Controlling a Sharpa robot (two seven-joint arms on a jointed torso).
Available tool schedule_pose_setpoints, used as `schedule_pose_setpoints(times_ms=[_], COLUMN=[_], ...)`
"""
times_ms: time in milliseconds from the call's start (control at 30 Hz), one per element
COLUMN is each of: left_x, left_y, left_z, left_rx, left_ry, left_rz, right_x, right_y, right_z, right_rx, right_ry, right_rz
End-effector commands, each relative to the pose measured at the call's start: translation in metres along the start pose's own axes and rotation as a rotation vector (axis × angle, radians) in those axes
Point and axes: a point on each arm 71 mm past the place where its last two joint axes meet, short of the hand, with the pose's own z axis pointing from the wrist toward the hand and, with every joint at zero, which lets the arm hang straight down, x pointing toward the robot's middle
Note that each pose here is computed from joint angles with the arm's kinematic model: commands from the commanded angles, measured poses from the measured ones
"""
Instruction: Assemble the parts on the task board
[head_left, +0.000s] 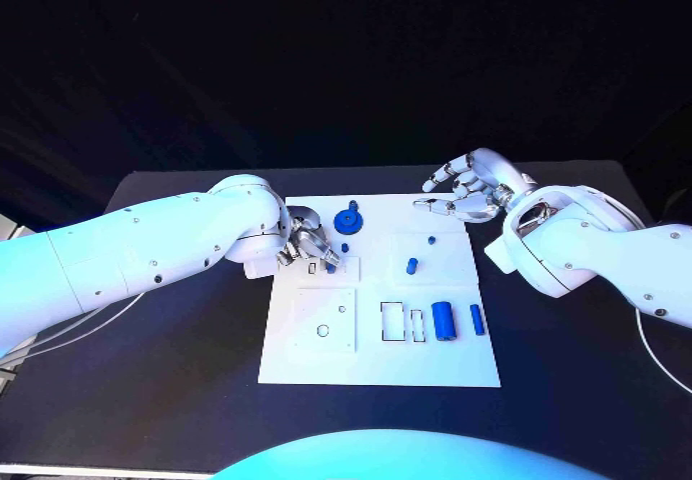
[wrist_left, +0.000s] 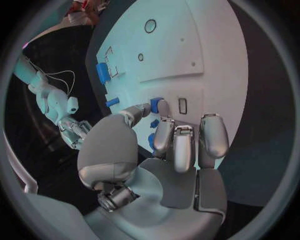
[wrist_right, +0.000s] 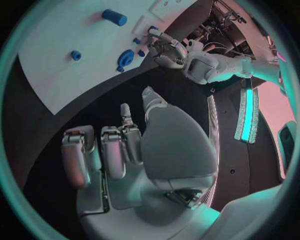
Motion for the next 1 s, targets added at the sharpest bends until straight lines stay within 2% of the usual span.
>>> schedule_pose_setpoints(times_ms=[33,433,1000], left_x=[0.0028,0.0005,-0.0039], left_y=[-0.0014,0.0006,0.0022], left_z=[0.0006,-0.0021,-0.011], left_rx=[0.01,0.014,0.032], left_ry=[0.015,0.0,-0.025], left_rz=[0.002,0.001,-0.01], right_x=[0.0,0.001,0.001], right_y=[0.001,0.0,-0.002], right_z=[0.0,-0.001,-0.001], right_rx=[-0.011,-0.01,-0.006], right_ry=[-0.001,-0.001,-0.002], right_rz=[-0.009,-0.007,-0.006])
